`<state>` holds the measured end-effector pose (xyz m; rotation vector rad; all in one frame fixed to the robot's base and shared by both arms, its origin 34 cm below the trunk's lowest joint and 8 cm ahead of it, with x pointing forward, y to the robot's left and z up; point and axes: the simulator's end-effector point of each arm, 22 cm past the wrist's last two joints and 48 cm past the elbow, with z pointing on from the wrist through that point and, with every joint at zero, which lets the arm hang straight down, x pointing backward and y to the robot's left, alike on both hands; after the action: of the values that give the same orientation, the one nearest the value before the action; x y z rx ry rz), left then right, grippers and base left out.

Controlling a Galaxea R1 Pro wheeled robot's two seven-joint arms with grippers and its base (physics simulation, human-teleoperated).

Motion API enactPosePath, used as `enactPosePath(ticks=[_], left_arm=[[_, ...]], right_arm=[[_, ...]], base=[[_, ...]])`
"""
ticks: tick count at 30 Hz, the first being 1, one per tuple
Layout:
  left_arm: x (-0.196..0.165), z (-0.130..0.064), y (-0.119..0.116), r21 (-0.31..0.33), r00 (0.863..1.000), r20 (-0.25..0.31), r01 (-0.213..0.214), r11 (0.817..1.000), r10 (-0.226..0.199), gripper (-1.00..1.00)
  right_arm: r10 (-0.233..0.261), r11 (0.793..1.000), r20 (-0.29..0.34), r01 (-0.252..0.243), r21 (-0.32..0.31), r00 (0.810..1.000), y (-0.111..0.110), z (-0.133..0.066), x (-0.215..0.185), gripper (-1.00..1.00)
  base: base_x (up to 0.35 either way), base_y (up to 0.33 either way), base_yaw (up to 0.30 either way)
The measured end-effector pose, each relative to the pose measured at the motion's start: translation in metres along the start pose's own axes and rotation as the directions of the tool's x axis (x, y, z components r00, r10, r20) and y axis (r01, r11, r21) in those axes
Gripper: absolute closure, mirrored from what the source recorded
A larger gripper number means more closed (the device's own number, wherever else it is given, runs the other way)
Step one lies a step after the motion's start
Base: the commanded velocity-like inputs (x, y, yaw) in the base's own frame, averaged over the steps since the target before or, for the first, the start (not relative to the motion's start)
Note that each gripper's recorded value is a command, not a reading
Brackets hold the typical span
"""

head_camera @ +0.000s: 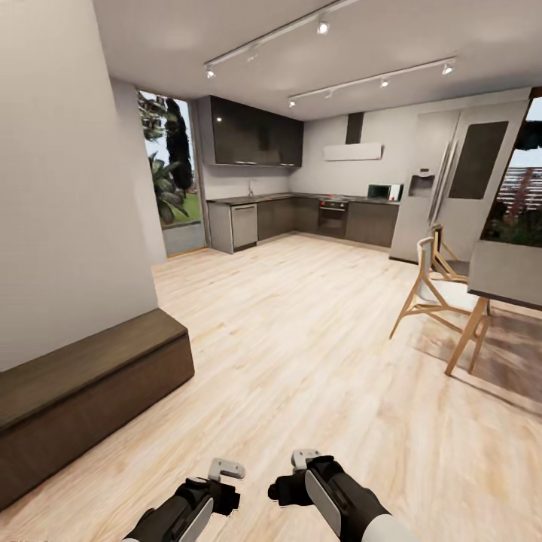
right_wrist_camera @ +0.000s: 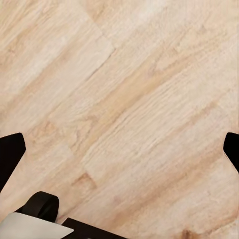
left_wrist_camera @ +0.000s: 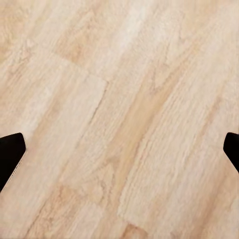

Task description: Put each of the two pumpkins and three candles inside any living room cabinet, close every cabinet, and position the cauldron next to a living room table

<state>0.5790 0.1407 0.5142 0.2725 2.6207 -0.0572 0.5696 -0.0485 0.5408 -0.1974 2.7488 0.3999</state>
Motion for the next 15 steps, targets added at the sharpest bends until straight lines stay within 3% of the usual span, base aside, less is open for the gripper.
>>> enactPosePath(ticks=[15], left_arm=[[-0.0001,0.0001,0.0003,-0.001,1.0,0.0,0.0,1.0,0.0,-1.0]], right_arm=[[0.0,1.0,-0.001,0.0,0.0,1.0,-0.0002,0.0002,0.0004,-1.0]], base=[[0.257,-0.176,0.29]])
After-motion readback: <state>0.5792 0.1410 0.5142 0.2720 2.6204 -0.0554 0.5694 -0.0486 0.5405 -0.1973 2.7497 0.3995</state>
